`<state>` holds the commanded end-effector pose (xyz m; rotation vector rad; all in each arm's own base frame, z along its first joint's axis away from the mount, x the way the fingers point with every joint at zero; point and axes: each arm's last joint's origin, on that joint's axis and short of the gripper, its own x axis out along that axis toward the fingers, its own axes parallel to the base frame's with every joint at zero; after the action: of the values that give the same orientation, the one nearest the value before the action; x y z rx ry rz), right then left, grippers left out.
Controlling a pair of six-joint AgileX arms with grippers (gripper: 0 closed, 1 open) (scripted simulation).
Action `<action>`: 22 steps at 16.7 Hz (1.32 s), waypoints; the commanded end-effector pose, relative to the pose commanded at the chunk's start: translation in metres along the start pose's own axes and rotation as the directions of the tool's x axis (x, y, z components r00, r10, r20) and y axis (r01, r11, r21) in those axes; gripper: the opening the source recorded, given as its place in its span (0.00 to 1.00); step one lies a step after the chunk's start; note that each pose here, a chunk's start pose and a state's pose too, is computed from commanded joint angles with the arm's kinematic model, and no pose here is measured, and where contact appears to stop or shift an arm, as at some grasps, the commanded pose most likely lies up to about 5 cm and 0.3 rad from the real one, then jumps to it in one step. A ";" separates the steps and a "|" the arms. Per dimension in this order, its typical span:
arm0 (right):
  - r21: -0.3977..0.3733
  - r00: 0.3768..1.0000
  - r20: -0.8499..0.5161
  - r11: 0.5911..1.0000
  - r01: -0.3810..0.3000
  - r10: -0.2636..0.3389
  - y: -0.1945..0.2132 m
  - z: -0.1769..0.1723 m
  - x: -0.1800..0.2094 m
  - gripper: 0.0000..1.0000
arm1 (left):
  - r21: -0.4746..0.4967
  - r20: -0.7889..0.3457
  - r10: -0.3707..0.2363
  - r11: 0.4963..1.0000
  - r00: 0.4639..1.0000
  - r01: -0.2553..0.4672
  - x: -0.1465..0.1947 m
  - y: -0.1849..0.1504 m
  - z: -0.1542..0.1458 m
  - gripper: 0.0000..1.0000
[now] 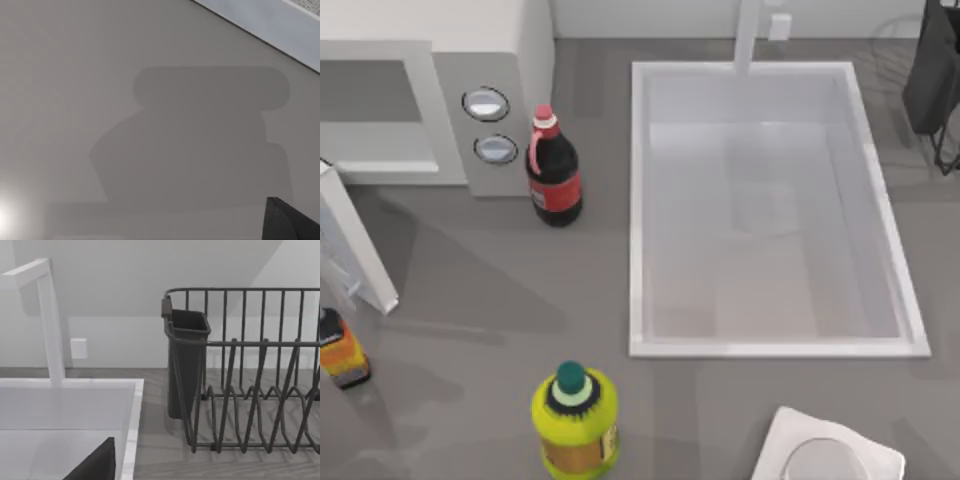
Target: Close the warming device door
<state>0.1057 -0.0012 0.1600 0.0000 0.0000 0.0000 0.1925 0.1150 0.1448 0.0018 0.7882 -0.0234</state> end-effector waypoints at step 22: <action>0.000 1.000 0.000 1.000 0.000 0.000 0.000 0.000 0.000 1.00 | 0.005 0.010 -0.021 1.000 1.000 0.021 0.001 -0.105 0.004 0.00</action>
<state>0.1057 -0.0012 0.1600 0.0000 0.0000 0.0000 0.1933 0.0096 0.1474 -0.0024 0.7784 -0.0453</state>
